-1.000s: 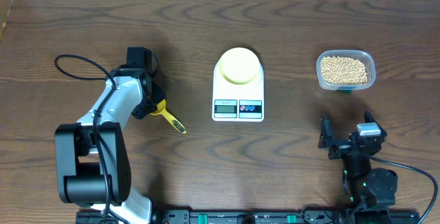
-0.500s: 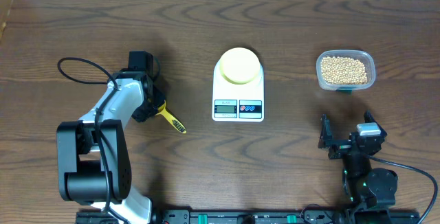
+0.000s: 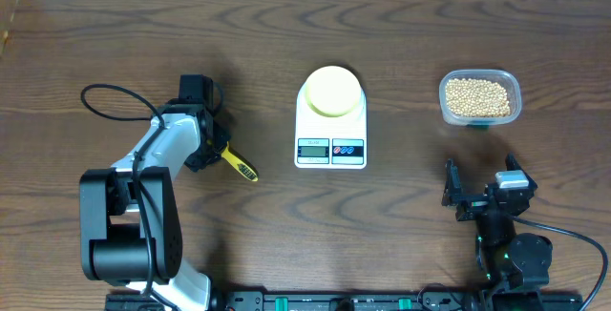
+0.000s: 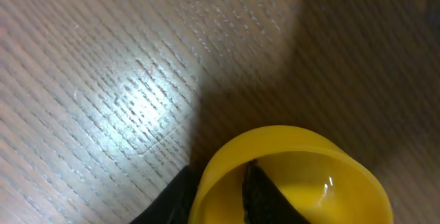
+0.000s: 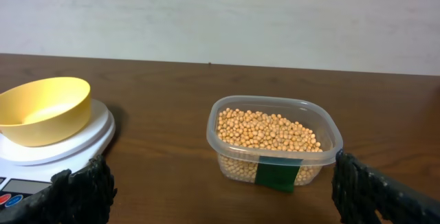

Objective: Scoop item into bowl and weigh 50g on scale
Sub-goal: 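Lower the left gripper and grasp the yellow scoop's cup rim, then lift the scoop with the left gripper toward the right gripper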

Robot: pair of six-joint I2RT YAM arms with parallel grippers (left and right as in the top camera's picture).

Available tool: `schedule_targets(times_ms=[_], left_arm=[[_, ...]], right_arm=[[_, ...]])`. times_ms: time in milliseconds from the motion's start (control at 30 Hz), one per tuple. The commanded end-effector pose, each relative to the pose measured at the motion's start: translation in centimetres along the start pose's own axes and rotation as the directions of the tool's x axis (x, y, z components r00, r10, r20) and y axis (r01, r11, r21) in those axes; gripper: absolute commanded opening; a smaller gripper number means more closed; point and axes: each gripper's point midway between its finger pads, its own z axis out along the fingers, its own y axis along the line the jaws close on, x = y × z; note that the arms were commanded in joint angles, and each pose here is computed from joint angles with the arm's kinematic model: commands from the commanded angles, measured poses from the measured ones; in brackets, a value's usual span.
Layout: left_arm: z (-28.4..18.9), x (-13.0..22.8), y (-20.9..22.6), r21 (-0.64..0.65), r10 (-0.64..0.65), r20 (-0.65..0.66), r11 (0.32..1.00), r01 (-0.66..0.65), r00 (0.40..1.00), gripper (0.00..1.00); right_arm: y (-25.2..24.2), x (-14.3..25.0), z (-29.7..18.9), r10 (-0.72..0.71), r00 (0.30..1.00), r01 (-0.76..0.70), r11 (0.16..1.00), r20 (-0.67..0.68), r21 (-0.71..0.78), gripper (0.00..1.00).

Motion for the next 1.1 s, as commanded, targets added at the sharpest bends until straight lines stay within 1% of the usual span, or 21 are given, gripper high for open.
schedule_targets(times_ms=[0, 167, 200, 233, 433, 467, 500, 733, 833, 1067], left_arm=[[1.2, 1.2, 1.4, -0.046, -0.013, -0.032, 0.999, 0.011, 0.999, 0.19], [1.2, 1.0, 1.2, -0.038, -0.014, -0.026, 0.999, 0.013, 1.0, 0.19], [1.2, 1.0, 1.2, -0.038, -0.014, -0.026, 0.999, 0.013, 1.0, 0.15], [1.2, 1.0, 1.2, -0.038, -0.014, -0.026, 0.999, 0.013, 1.0, 0.13], [1.2, 1.0, 1.2, -0.038, -0.014, -0.025, 0.999, 0.013, 1.0, 0.13], [1.2, 1.0, 1.2, -0.038, -0.014, -0.025, 0.999, 0.013, 1.0, 0.12], [1.2, 1.0, 1.2, -0.038, -0.013, -0.025, 0.999, 0.013, 1.0, 0.07], [0.2, 0.4, 0.7, -0.008, -0.019, 0.003, 1.0, 0.019, 1.0, 0.07], [-1.9, -0.5, 0.2, 0.043, -0.03, 0.048, 0.999, 0.028, 0.998, 0.07], [-10.3, -2.3, 0.0, 0.214, -0.085, 0.195, 0.976, 0.042, 0.977, 0.07]], right_arm=[[0.2, 0.1, 0.0, -0.012, 1.0, 0.012, 1.0, 0.0, -0.008, 0.99], [0.2, 0.1, 0.0, -0.012, 1.0, 0.012, 1.0, 0.0, -0.008, 0.99], [0.2, 0.1, 0.0, -0.012, 1.0, 0.012, 1.0, 0.0, -0.008, 0.99], [0.2, 0.1, 0.0, -0.012, 1.0, 0.012, 1.0, 0.0, -0.008, 0.99], [0.2, 0.1, 0.0, -0.012, 1.0, 0.012, 1.0, 0.0, -0.008, 0.99], [0.2, 0.1, 0.0, -0.012, 1.0, 0.012, 1.0, 0.0, -0.008, 0.99], [0.2, 0.1, 0.0, -0.012, 1.0, 0.012, 1.0, -0.001, -0.008, 0.99], [0.2, 0.1, 0.0, -0.012, 1.0, 0.012, 1.0, 0.0, -0.008, 0.99], [0.2, 0.1, 0.0, -0.012, 1.0, 0.012, 1.0, 0.0, -0.008, 0.99], [0.2, 0.1, 0.0, -0.012, 1.0, 0.012, 1.0, 0.0, -0.008, 0.99]])
